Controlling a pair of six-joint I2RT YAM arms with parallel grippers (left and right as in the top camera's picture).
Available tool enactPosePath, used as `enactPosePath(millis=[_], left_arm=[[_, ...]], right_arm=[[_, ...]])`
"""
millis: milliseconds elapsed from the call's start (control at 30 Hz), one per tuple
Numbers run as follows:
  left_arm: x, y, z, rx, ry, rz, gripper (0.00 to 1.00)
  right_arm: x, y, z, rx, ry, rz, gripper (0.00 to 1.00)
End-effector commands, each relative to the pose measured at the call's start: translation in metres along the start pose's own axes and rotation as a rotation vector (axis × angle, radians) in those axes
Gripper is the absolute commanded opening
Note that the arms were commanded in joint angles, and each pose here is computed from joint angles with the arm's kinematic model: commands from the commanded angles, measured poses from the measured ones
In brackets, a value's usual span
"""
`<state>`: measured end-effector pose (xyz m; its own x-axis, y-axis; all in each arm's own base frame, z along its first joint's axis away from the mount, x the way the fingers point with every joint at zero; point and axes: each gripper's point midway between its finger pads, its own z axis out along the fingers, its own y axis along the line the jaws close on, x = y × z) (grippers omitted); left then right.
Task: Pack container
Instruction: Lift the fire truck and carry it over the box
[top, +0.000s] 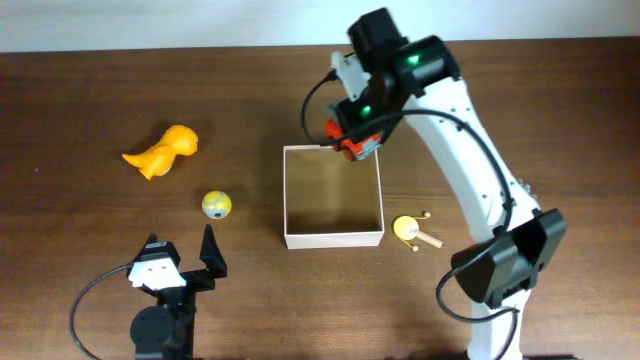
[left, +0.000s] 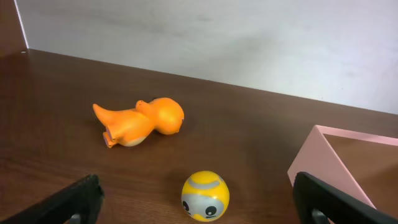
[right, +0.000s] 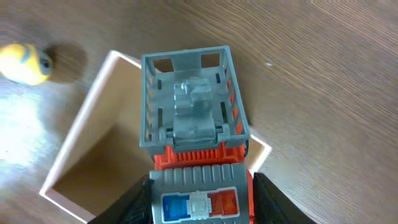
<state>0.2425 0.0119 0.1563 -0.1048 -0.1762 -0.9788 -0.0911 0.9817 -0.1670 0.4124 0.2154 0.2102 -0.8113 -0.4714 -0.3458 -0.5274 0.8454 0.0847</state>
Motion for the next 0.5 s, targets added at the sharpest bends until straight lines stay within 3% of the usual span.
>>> enactPosePath(millis=[0, 467], left_arm=[[0.000, -0.001, 0.000, 0.007, -0.005, 0.015, 0.99], [0.000, -0.001, 0.000, 0.007, -0.005, 0.015, 0.99]], right_arm=[[-0.005, 0.024, 0.003, -0.022, -0.011, 0.013, 0.44], [-0.012, 0.069, 0.035, -0.057, -0.037, 0.154, 0.45]])
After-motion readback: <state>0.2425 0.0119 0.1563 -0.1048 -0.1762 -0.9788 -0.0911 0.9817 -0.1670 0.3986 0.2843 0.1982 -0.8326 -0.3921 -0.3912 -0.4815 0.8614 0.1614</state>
